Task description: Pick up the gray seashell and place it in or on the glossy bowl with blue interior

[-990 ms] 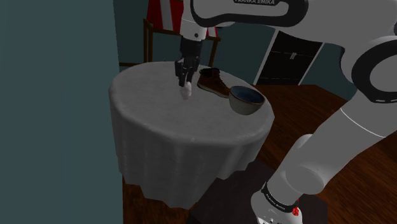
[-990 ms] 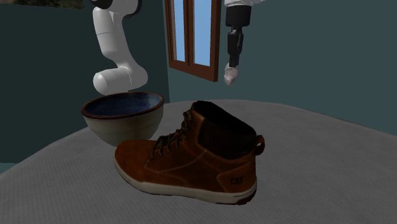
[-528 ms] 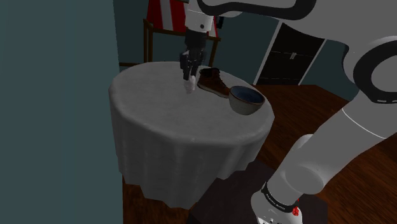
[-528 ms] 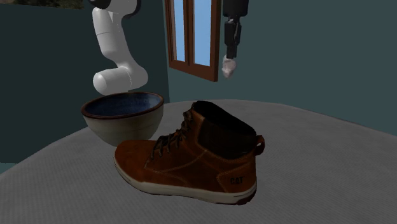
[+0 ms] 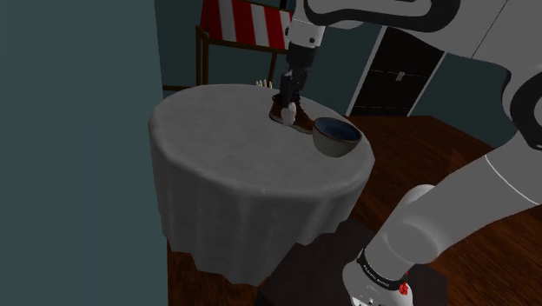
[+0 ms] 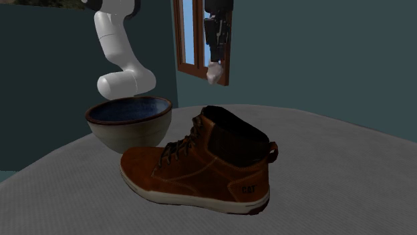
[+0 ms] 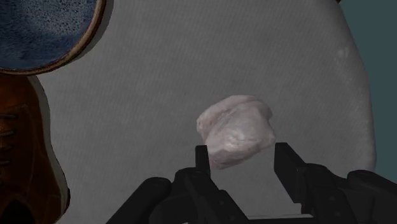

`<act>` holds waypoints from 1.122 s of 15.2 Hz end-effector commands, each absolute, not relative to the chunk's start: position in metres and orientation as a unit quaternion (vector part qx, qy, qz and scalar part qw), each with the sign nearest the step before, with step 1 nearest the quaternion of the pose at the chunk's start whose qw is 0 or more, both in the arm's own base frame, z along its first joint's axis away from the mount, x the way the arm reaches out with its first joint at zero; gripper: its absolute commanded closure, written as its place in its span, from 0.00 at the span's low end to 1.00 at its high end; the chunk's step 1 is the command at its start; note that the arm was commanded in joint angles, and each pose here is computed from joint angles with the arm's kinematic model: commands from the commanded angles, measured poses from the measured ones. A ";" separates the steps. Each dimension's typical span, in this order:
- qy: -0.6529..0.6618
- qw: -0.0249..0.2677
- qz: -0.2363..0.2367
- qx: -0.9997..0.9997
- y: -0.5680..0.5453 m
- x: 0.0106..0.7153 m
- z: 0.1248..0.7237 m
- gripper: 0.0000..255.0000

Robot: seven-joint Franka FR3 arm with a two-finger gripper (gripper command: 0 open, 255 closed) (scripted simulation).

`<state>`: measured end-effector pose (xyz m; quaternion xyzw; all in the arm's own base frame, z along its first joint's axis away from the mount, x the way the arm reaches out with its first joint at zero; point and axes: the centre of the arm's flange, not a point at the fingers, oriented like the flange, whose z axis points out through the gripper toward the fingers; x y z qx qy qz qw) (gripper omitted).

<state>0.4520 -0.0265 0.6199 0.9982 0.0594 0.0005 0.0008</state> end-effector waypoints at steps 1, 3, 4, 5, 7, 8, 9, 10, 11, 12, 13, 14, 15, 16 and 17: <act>0.060 0.001 0.000 0.998 -0.051 0.438 0.621 1.00; 0.060 0.001 0.000 0.998 -0.075 0.425 0.621 1.00; 0.060 0.001 0.000 0.998 -0.086 0.419 0.622 1.00; 0.060 0.001 0.000 0.998 -0.098 0.413 0.622 1.00; 0.060 0.001 0.000 0.998 -0.121 0.400 0.623 1.00; 0.060 0.001 0.000 0.998 -0.133 0.394 0.623 1.00; 0.060 0.001 0.000 0.998 -0.144 0.388 0.623 1.00; 0.060 0.001 0.000 0.998 -0.156 0.382 0.624 1.00; 0.060 0.001 0.000 0.998 -0.168 0.375 0.624 1.00; 0.060 0.001 0.000 0.998 -0.179 0.369 0.625 1.00; 0.060 0.001 0.000 0.998 -0.191 0.363 0.625 1.00; 0.060 0.001 0.000 0.998 -0.202 0.357 0.625 1.00; 0.060 0.001 0.000 0.998 -0.214 0.350 0.626 1.00; 0.060 0.001 0.000 0.998 -0.226 0.344 0.626 1.00; 0.060 0.001 0.000 0.998 -0.246 0.333 0.627 1.00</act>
